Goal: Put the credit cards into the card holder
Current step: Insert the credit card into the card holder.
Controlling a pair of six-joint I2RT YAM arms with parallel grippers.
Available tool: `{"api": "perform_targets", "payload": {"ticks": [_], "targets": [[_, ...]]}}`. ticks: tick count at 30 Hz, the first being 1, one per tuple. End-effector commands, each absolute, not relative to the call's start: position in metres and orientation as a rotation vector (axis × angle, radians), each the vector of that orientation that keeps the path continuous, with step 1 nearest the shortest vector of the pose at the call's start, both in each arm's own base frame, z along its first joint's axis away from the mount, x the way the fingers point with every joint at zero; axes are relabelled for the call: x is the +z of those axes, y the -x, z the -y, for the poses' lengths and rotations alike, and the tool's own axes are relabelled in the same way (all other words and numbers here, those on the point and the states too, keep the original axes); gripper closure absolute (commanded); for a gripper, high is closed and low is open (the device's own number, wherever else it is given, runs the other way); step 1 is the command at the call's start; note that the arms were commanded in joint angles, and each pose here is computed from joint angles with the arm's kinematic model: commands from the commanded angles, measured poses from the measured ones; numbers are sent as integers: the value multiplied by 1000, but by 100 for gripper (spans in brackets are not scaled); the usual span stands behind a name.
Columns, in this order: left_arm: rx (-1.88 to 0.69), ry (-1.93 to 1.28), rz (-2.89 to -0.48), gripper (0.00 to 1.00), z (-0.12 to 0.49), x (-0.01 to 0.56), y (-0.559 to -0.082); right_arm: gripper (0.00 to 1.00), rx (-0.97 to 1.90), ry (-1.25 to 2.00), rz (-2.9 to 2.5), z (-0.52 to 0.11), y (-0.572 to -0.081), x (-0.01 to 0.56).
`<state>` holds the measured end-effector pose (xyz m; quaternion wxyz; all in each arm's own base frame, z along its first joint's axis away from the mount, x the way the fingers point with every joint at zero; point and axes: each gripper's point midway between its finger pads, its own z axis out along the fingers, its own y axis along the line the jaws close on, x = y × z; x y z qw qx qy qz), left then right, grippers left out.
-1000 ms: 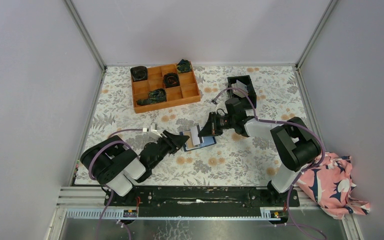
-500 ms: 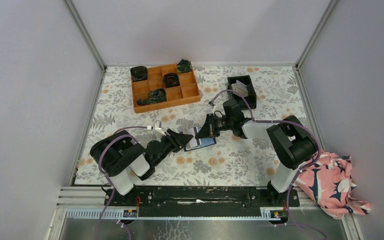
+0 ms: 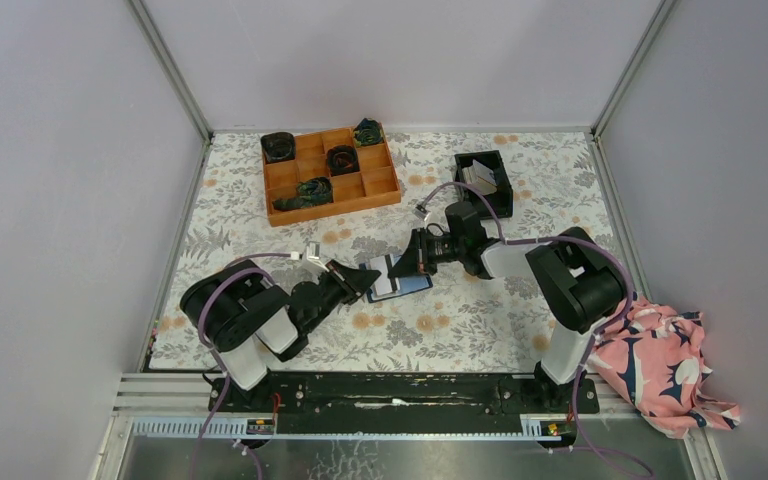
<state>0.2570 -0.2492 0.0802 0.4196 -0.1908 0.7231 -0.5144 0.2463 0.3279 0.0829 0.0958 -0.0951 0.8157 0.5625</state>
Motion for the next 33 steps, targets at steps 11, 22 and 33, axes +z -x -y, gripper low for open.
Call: {"api": "perform_targets", "payload": {"ticks": [11, 22, 33], "targets": [[-1364, 405, -1701, 100, 256, 111, -258, 78, 1728, 296, -2415, -335, -239, 82], [-1316, 515, -1725, 100, 244, 95, -261, 66, 1719, 233, -2393, -324, -250, 82], [-1249, 662, -1742, 100, 240, 74, -265, 64, 1431, 169, -2421, -295, -273, 74]]}}
